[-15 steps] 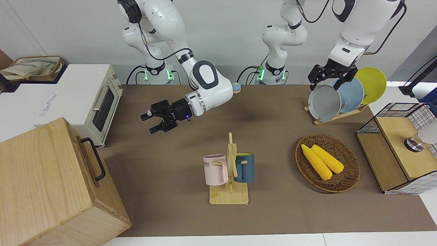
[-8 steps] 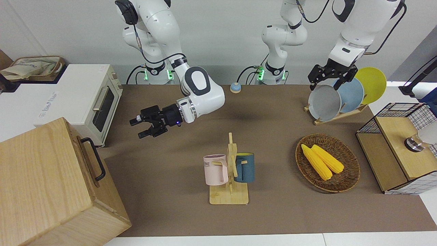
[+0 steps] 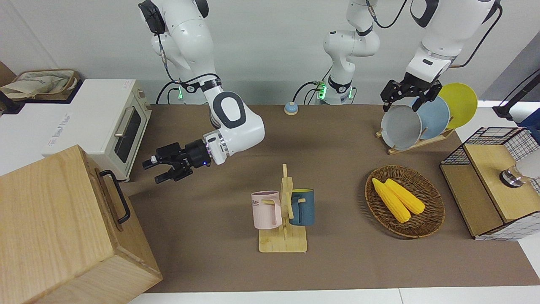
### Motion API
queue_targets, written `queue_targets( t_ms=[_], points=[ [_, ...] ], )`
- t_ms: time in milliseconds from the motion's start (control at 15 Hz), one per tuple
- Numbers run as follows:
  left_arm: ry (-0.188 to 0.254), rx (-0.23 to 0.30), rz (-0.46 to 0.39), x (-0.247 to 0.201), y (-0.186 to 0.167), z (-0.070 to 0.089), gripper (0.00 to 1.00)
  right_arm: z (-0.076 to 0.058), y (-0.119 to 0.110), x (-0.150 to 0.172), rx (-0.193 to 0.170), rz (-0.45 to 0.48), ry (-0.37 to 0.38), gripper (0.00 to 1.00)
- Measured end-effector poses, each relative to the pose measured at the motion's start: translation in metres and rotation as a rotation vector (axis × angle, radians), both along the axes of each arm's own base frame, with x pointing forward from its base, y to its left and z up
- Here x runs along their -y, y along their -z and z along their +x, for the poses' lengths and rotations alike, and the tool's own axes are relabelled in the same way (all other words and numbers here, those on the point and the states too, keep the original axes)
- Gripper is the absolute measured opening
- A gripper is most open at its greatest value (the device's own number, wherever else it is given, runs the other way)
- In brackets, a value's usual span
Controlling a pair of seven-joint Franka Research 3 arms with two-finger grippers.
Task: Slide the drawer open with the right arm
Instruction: 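Hook the right gripper onto the black drawer handle and grip it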
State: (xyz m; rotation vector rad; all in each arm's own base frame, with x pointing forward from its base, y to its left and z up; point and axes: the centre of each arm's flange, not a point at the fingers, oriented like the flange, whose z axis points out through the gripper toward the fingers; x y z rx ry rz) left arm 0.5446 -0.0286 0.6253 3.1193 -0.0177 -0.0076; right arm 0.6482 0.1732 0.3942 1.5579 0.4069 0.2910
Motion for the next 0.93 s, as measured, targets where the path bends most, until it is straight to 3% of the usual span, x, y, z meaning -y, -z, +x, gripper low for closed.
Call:
queue_targets(
  t_ms=[733, 933],
  points=[
    [0.0, 0.0, 0.0, 0.0, 0.0, 0.0, 1.0, 0.023, 0.009, 0.047, -0.007, -0.028, -0.028, 0.95],
    [0.0, 0.0, 0.0, 0.0, 0.0, 0.0, 1.0, 0.031, 0.007, 0.061, -0.002, -0.033, -0.031, 0.89]
  ],
)
